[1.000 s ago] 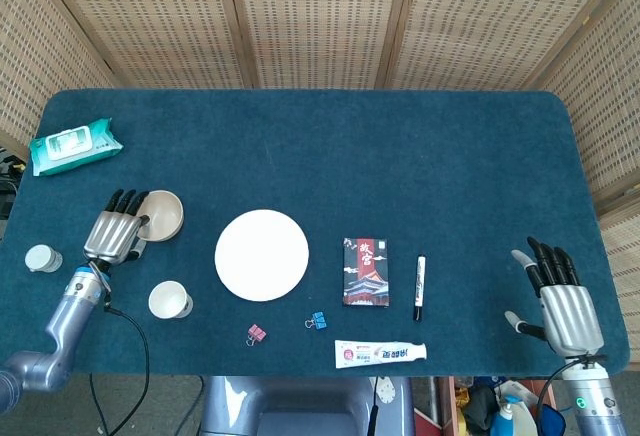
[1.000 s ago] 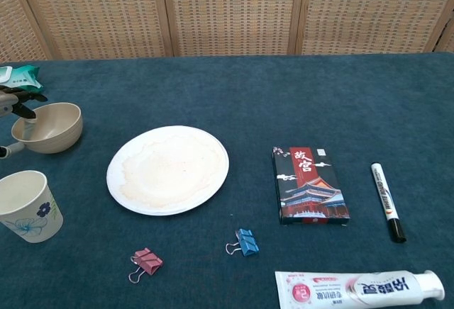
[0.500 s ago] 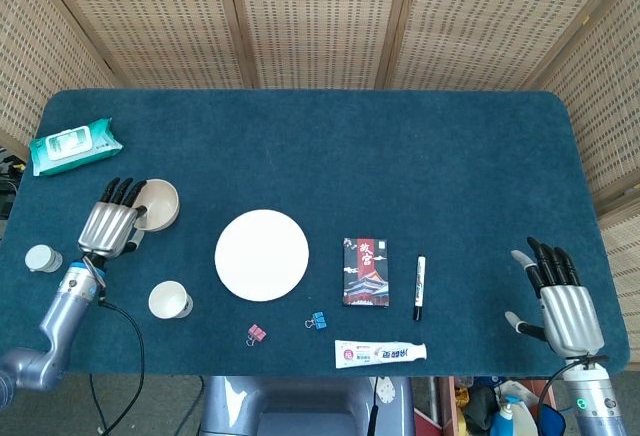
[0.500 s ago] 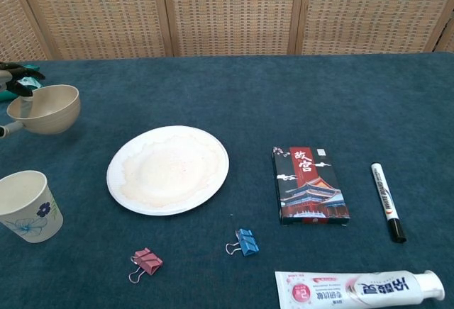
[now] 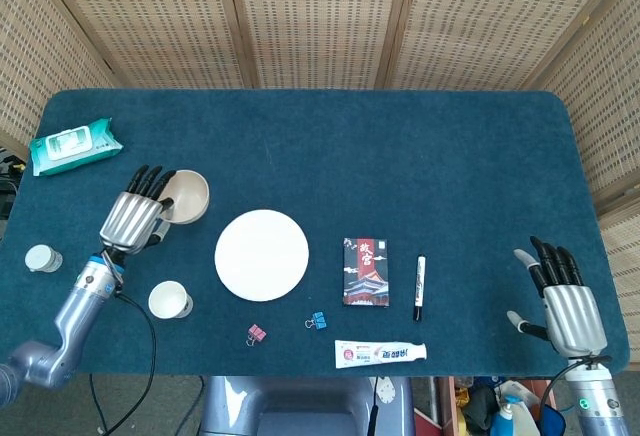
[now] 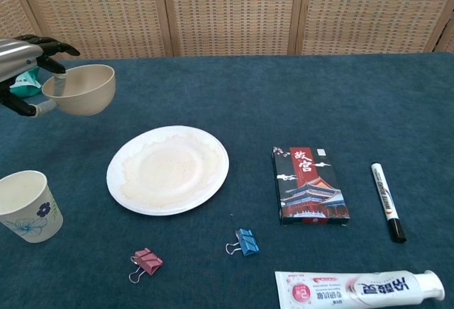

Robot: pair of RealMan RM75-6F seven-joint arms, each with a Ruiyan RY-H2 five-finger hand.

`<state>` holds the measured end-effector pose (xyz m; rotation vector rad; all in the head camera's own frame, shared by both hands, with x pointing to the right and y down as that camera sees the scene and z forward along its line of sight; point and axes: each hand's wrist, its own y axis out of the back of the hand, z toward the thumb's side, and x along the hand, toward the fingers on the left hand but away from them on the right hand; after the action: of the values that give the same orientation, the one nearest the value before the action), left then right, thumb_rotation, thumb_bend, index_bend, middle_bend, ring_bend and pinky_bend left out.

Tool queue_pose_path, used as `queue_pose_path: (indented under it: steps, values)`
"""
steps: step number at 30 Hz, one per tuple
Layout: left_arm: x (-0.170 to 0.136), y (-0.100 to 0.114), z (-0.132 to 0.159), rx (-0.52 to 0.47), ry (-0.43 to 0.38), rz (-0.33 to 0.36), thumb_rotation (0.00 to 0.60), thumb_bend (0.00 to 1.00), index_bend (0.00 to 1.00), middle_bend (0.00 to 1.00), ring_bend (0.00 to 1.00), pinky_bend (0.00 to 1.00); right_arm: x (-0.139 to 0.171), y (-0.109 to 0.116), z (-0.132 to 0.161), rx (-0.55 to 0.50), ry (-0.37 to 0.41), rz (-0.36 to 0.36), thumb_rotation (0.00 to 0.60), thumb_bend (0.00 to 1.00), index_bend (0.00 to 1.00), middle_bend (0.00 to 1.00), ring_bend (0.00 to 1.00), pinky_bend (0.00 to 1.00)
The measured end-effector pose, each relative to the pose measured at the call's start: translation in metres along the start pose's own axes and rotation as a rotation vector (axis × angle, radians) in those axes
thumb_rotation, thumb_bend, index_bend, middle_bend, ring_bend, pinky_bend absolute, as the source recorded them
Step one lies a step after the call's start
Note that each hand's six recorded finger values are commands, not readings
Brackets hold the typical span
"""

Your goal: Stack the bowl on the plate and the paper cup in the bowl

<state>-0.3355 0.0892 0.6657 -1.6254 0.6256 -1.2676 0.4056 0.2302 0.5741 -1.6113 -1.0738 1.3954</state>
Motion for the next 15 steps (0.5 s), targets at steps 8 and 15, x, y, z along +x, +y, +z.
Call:
queue_pose_path:
  steps: [8, 15]
  values:
    - [0.007, 0.009, 0.055, -0.024, -0.113, 0.025, 0.600, 0.41, 0.60, 0.10, 0.00, 0.00, -0.001, 0.002, -0.003, -0.007, -0.007, -0.006, 0.600, 0.13, 0.12, 0.00, 0.00, 0.00]
    - [0.007, 0.009, 0.091, -0.058, -0.175, 0.006, 0.600, 0.41, 0.60, 0.10, 0.00, 0.00, -0.001, 0.003, -0.004, -0.010, -0.008, -0.009, 0.600, 0.13, 0.12, 0.00, 0.00, 0.00]
